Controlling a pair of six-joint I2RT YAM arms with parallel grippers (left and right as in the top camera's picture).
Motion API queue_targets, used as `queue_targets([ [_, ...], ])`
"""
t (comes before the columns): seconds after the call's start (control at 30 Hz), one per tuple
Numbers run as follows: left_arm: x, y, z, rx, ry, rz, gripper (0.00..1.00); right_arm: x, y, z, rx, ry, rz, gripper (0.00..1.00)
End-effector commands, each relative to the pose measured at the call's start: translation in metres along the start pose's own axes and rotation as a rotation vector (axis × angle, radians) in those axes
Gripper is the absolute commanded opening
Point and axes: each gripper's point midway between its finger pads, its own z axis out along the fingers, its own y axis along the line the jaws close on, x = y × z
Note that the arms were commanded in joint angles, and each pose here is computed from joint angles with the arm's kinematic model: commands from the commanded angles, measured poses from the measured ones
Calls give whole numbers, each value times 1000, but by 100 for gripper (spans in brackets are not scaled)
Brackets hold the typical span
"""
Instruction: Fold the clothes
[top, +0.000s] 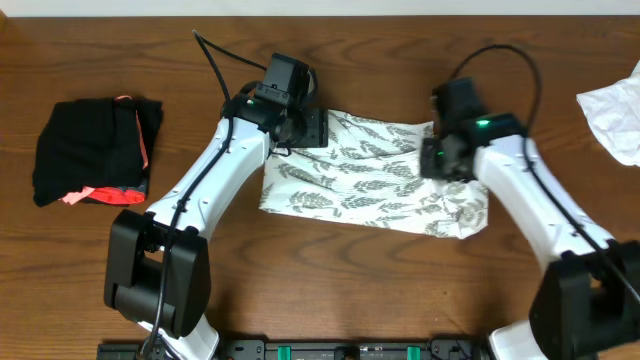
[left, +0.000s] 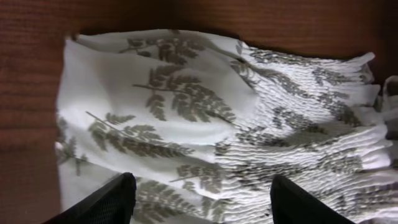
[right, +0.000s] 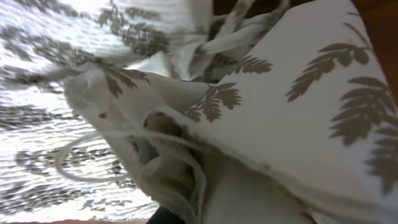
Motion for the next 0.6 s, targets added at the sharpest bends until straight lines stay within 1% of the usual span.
queue_targets([
  [0.0,1,2,1,-12,9,15,70,6,6,13,68,9,22,2],
  [0.17,2,3,1,-13,12,14,70,16,10,28,92,61,-8,7],
  [0.23,3,3,1,-13,13,14,70,15,10,28,90,56,-20,11],
  [0.27,3,3,1,-14,14,14,70,12,12,28,83,45,-37,15],
  [0.37,3,3,1,-14,17,14,70,8,15,27,72,30,-66,19],
  [0.57,7,-6,3,-6,22,33,70,9,28,28,5,39,-69,23],
])
